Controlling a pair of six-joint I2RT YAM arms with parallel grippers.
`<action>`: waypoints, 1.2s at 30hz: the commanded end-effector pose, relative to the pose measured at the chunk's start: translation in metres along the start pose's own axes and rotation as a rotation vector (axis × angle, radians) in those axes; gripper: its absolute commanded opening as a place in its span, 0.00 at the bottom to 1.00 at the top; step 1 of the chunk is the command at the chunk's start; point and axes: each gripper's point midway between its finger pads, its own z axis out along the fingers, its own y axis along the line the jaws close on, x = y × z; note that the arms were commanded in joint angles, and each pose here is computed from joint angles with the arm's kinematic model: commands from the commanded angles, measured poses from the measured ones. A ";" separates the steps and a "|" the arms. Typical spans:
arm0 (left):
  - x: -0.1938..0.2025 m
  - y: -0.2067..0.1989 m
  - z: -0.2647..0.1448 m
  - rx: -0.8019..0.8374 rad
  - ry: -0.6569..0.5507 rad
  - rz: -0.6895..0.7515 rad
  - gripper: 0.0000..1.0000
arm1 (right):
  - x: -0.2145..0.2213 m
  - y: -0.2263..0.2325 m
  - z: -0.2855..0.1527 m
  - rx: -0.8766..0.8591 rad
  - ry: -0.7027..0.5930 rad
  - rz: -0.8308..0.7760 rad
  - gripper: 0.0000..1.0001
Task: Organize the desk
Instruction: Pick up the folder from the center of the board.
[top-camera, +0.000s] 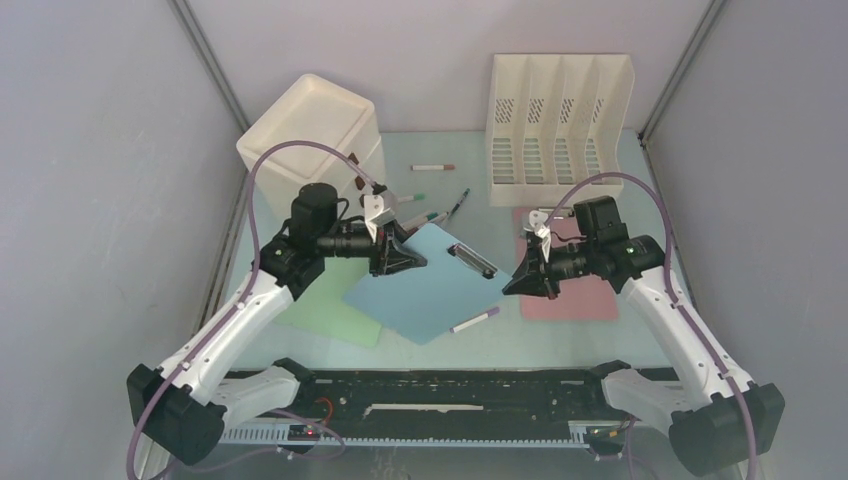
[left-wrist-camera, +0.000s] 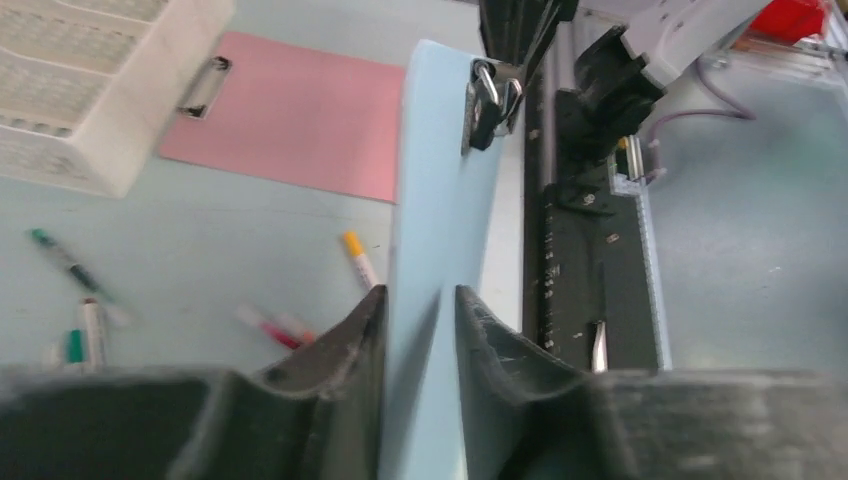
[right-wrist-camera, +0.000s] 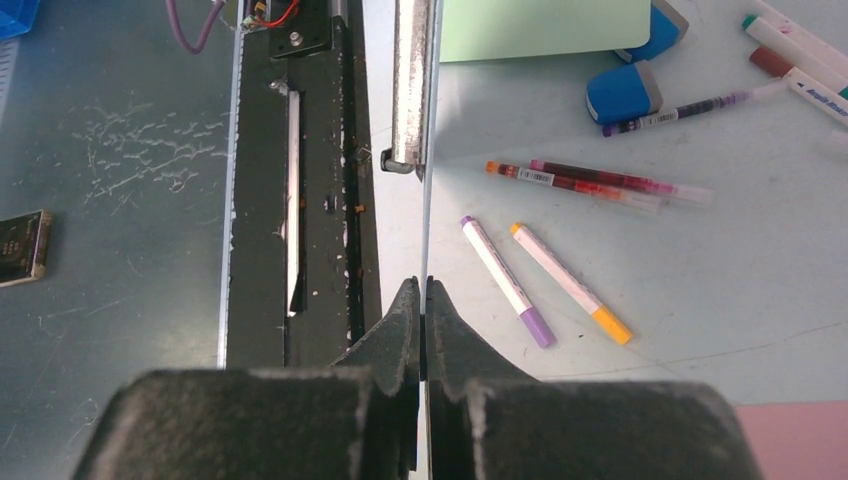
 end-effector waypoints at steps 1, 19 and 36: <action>-0.016 -0.019 -0.001 0.135 -0.024 0.031 0.21 | -0.023 0.003 -0.004 -0.006 -0.042 -0.043 0.00; -0.085 -0.030 -0.011 0.092 -0.418 -0.149 0.00 | -0.059 0.039 -0.006 -0.214 -0.210 -0.007 0.62; -0.087 -0.005 -0.026 -0.090 -0.537 -0.248 0.88 | -0.060 0.020 -0.020 -0.055 -0.202 -0.016 0.00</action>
